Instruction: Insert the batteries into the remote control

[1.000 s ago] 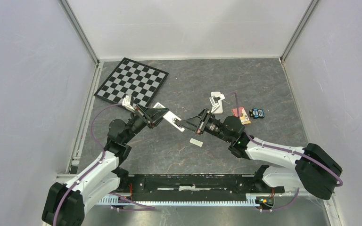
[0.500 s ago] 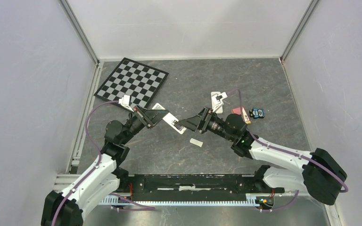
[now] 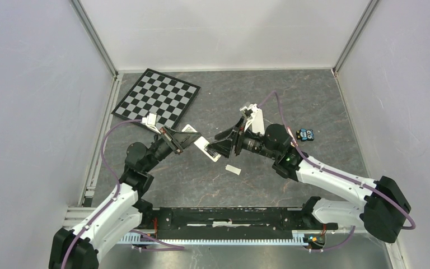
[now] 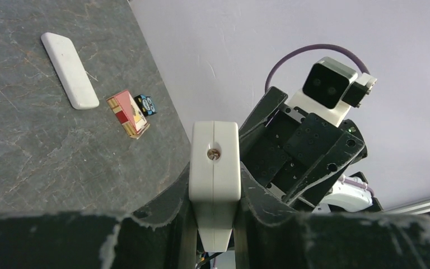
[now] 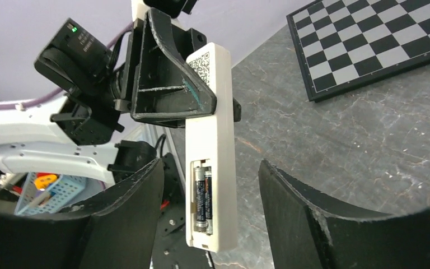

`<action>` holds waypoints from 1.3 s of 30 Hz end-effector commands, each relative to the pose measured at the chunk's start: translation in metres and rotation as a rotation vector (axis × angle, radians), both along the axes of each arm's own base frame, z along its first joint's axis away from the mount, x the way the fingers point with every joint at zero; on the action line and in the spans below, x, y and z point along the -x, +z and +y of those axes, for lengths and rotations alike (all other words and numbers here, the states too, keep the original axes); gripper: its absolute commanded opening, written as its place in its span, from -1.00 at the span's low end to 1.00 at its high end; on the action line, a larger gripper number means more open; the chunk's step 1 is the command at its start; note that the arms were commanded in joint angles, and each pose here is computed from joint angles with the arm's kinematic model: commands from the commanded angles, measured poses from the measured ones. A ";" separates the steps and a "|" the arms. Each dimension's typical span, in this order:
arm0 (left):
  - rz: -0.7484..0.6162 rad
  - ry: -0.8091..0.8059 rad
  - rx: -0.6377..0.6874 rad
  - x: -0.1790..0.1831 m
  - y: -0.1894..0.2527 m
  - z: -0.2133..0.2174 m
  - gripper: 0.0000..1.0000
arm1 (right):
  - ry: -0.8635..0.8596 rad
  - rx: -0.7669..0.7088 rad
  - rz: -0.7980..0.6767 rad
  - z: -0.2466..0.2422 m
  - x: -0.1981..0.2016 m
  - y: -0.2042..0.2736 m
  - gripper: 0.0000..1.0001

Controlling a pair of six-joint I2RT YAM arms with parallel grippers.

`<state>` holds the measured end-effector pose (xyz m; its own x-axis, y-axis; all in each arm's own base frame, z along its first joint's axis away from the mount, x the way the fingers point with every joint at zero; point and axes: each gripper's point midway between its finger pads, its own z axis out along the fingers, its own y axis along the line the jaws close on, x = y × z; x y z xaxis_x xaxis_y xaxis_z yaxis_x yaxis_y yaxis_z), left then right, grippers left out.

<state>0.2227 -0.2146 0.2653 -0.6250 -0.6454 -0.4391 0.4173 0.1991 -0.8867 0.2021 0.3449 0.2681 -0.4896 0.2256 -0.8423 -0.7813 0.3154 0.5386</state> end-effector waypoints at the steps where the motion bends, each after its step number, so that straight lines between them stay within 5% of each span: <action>1: -0.131 -0.034 -0.003 0.007 0.031 -0.004 -0.96 | 0.059 0.090 -0.102 0.008 -0.001 -0.003 0.30; 6: -0.150 -0.060 0.000 0.011 0.036 -0.006 -0.96 | 0.082 0.120 -0.083 0.012 -0.001 -0.016 0.07; 10: -0.173 -0.084 0.006 0.015 0.041 -0.008 -0.96 | 0.075 0.145 -0.055 0.013 -0.003 -0.027 -0.35; 13: -0.179 -0.087 0.010 0.016 0.043 -0.008 -0.96 | 0.057 0.161 -0.040 0.011 -0.006 -0.033 -0.41; 20: -0.098 0.011 -0.063 0.001 0.020 0.001 -0.96 | 0.057 0.121 -0.027 0.005 -0.004 -0.018 0.34; 26: -0.024 0.248 -0.223 -0.013 -0.016 0.039 -0.96 | 0.022 0.149 -0.085 -0.021 -0.008 -0.017 0.74; 30: -0.010 0.374 -0.267 -0.011 -0.023 0.064 -0.96 | 0.052 0.391 -0.147 -0.035 -0.011 -0.068 0.79; 39: 0.034 0.459 -0.312 -0.008 -0.037 0.083 -0.96 | 0.176 1.025 -0.043 -0.084 -0.008 -0.203 0.85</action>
